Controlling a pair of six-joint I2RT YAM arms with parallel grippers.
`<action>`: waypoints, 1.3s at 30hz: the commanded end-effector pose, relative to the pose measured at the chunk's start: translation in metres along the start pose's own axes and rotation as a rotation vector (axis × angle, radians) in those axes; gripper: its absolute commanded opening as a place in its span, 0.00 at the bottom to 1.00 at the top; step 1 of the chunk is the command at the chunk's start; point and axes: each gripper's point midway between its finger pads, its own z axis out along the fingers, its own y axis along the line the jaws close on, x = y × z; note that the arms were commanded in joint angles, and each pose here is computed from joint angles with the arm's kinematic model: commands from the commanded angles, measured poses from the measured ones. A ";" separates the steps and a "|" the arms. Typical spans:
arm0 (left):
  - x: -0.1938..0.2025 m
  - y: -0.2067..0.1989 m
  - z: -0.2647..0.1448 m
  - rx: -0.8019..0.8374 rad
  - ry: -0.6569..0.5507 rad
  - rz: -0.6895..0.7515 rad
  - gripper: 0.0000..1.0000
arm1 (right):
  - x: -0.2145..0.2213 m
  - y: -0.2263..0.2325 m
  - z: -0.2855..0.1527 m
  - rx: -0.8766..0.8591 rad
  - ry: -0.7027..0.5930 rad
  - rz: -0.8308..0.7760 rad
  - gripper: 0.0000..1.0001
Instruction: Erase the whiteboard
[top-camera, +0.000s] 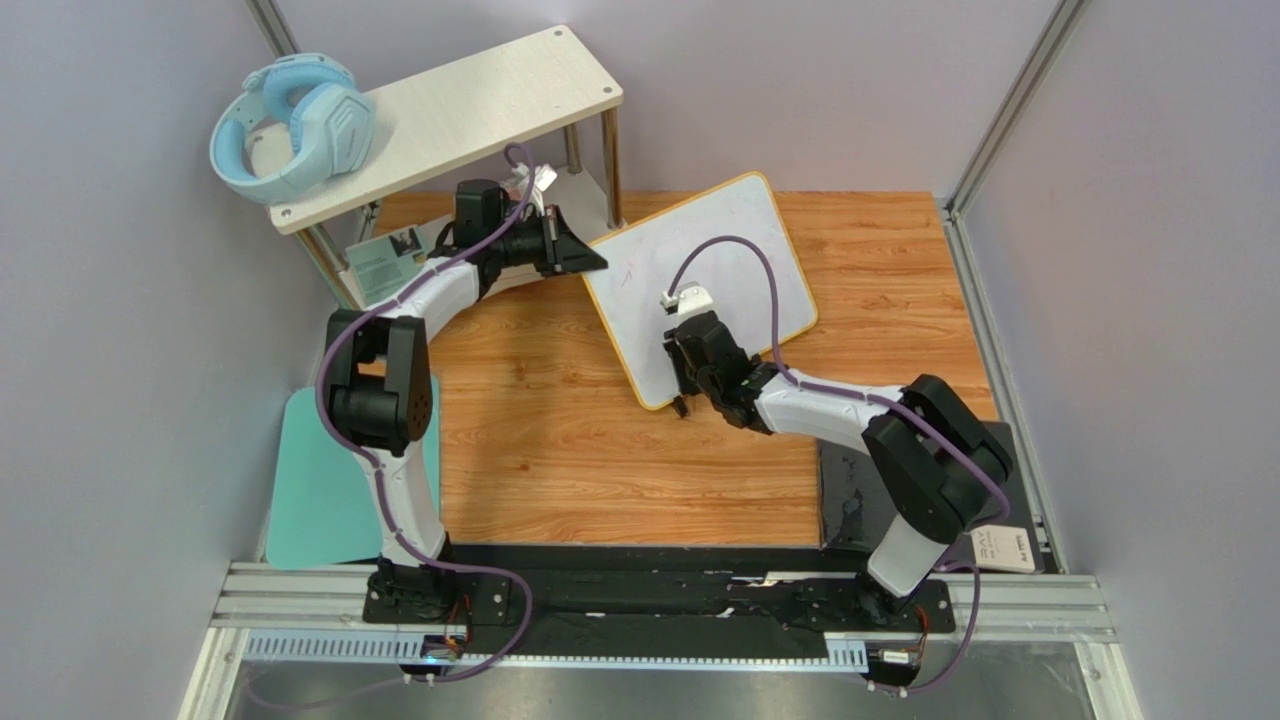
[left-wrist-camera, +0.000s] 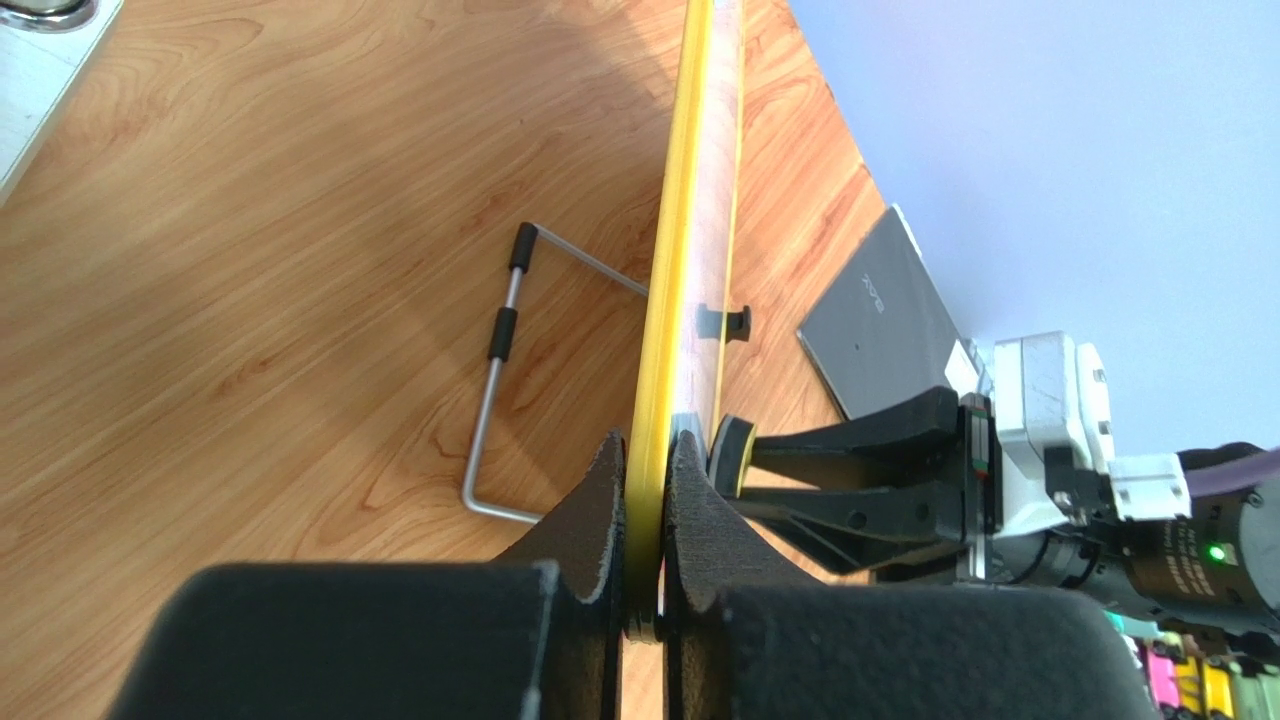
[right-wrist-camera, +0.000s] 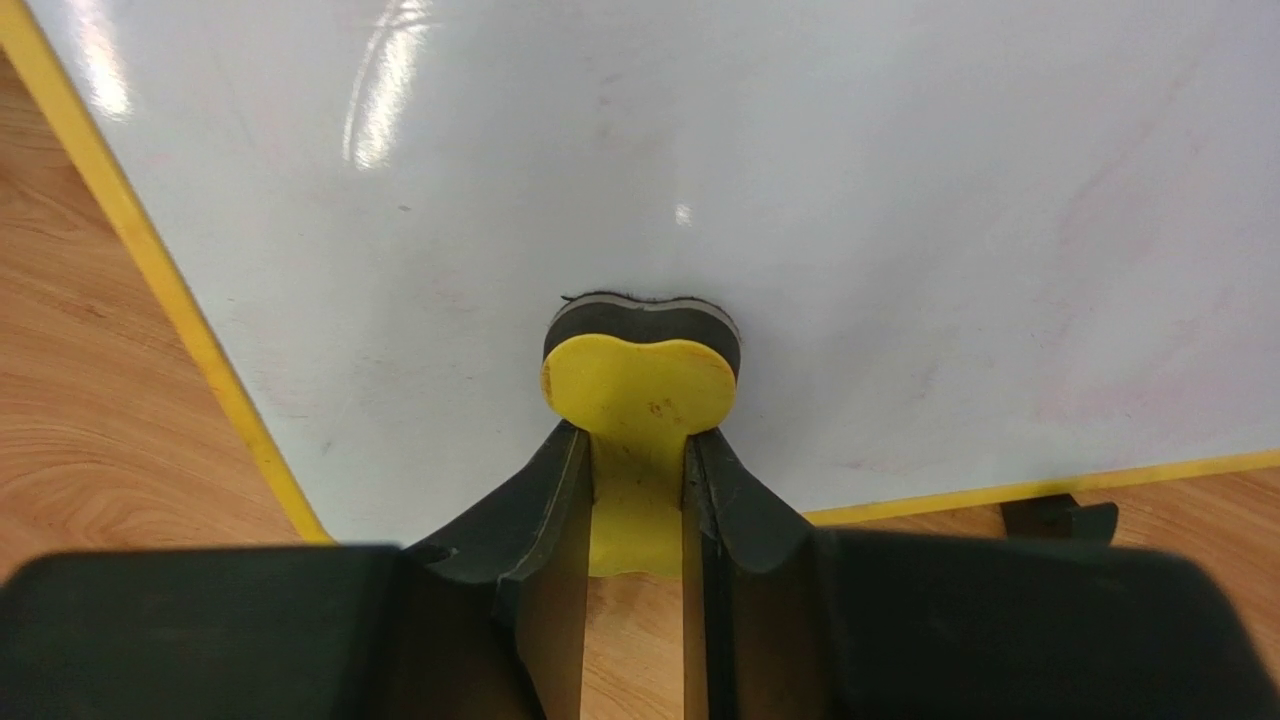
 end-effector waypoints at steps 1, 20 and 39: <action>-0.018 0.028 0.000 -0.131 -0.061 0.188 0.00 | -0.023 0.052 0.010 -0.180 -0.033 0.006 0.00; -0.016 0.024 0.002 -0.121 -0.052 0.199 0.00 | -0.157 0.054 0.031 -0.092 -0.267 0.025 0.00; -0.010 0.018 0.008 -0.104 -0.031 0.213 0.00 | -0.265 -0.024 0.057 0.150 -0.450 0.077 0.00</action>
